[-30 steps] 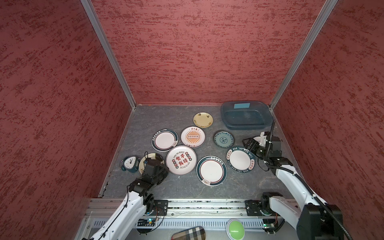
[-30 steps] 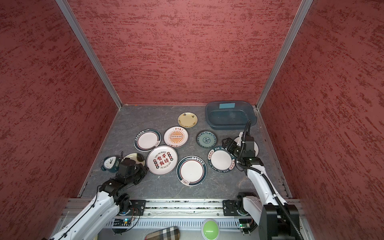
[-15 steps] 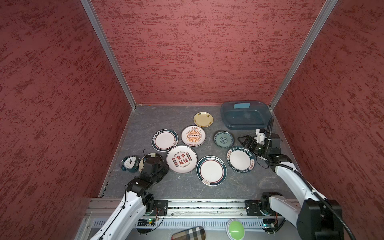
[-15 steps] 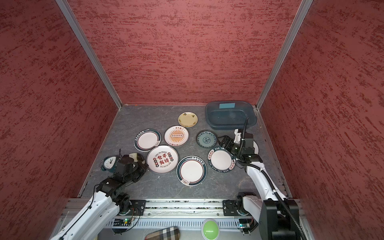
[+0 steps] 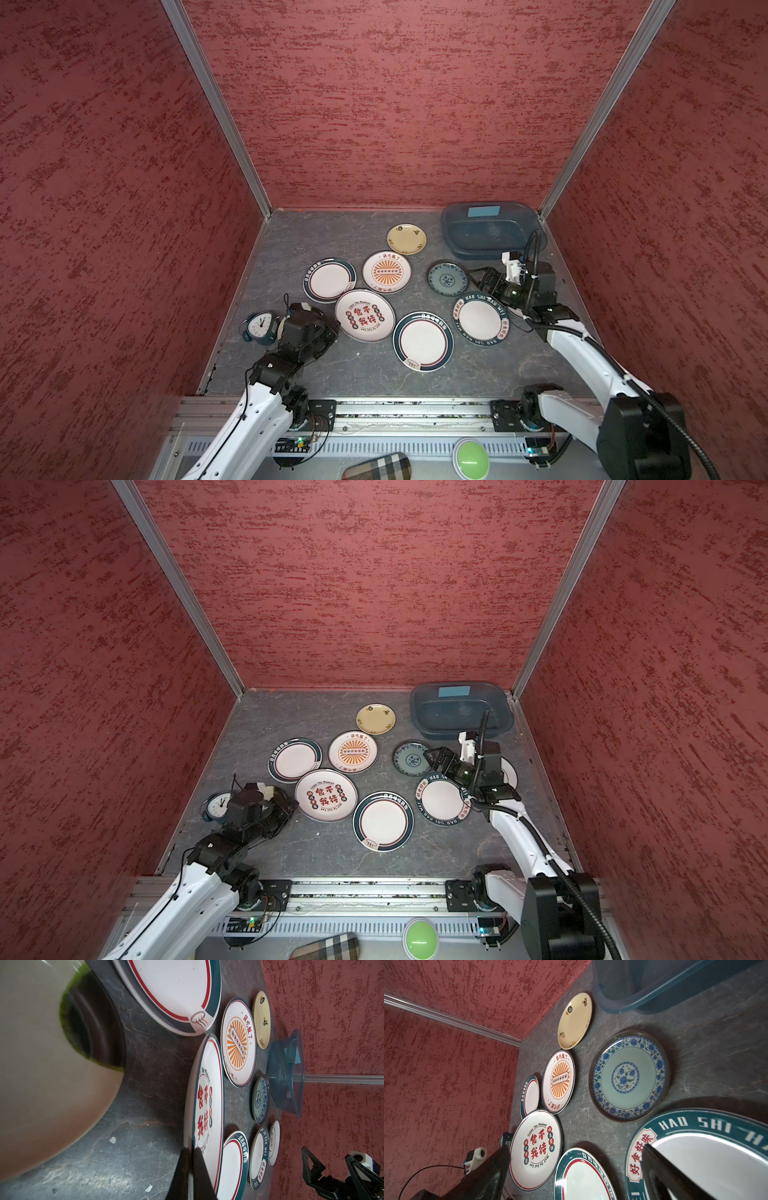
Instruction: Place the plates into the plastic bin on the countertop
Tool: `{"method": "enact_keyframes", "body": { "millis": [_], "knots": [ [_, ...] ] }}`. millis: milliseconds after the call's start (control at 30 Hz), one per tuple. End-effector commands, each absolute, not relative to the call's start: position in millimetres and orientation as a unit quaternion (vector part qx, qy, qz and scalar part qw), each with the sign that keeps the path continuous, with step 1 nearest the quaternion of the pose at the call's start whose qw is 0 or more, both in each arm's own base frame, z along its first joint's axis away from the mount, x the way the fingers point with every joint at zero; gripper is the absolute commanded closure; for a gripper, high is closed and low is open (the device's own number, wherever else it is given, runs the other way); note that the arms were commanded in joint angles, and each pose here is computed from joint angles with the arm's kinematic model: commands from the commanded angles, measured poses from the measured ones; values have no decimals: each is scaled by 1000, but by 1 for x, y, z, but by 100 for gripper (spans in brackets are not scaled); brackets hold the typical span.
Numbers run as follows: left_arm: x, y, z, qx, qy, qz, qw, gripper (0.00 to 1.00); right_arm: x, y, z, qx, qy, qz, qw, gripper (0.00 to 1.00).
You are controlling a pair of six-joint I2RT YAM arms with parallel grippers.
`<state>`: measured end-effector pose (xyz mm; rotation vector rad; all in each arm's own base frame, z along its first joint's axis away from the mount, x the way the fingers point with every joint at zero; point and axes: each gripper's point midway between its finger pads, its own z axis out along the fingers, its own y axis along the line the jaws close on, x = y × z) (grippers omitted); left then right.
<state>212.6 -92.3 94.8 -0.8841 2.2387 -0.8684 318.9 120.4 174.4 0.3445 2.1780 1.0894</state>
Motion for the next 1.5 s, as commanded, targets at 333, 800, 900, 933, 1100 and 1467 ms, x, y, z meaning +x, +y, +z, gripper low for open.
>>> {"method": "enact_keyframes", "body": {
  "millis": [333,800,900,933,1100,1467],
  "knots": [
    [222,-99,170,-303,800,-385,348,100,331,141,203,95,814,453,350,1],
    [222,-94,177,-301,809,-363,352,100,339,158,201,87,800,484,344,1],
    [214,-89,157,-320,823,-339,324,60,341,158,204,86,800,481,349,1],
    [212,-91,151,-319,827,-340,315,50,342,158,205,85,799,480,352,1],
    [208,-109,126,-318,823,-382,275,45,341,157,203,85,801,475,355,1],
    [185,-109,66,-368,827,-363,219,45,344,158,204,83,802,474,354,1]
  ]
}}
